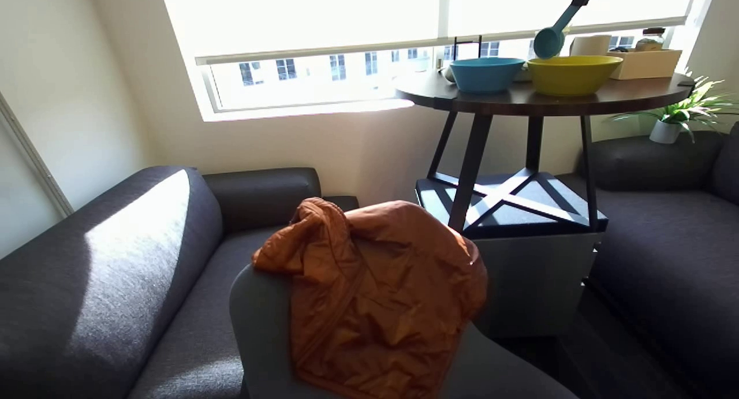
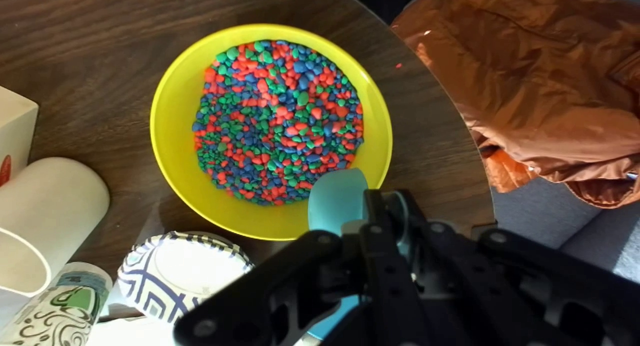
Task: Use the scoop to transfer contents from the yellow bowl to the blue bowl
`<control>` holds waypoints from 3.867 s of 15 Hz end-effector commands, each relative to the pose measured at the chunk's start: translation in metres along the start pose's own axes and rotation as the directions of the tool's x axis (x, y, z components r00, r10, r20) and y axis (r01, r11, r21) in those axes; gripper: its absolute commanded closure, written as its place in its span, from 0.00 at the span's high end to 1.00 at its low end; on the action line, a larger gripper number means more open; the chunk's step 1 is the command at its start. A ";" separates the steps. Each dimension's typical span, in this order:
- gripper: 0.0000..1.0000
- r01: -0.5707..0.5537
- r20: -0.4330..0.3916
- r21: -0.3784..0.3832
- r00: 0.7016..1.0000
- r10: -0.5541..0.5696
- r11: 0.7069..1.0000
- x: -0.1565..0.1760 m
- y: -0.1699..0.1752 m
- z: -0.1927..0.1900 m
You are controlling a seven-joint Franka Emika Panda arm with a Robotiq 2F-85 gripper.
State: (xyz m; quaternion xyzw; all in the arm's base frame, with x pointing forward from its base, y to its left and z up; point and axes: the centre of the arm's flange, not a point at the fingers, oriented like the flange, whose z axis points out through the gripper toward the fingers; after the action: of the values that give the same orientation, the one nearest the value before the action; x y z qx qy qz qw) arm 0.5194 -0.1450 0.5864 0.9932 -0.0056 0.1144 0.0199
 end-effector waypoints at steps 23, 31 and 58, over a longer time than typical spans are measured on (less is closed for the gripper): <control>0.02 -0.089 0.135 -0.183 0.984 0.114 0.979 -0.013 0.037 0.044; 0.02 -0.156 0.016 -0.211 0.987 0.163 0.965 -0.009 0.045 0.020; 0.02 -0.452 0.246 0.330 0.889 0.387 0.828 -0.027 0.084 0.111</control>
State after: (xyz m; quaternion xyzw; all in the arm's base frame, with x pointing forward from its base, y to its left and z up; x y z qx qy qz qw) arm 0.5112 -0.2285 0.4752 0.9696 -0.1979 0.0253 -0.1415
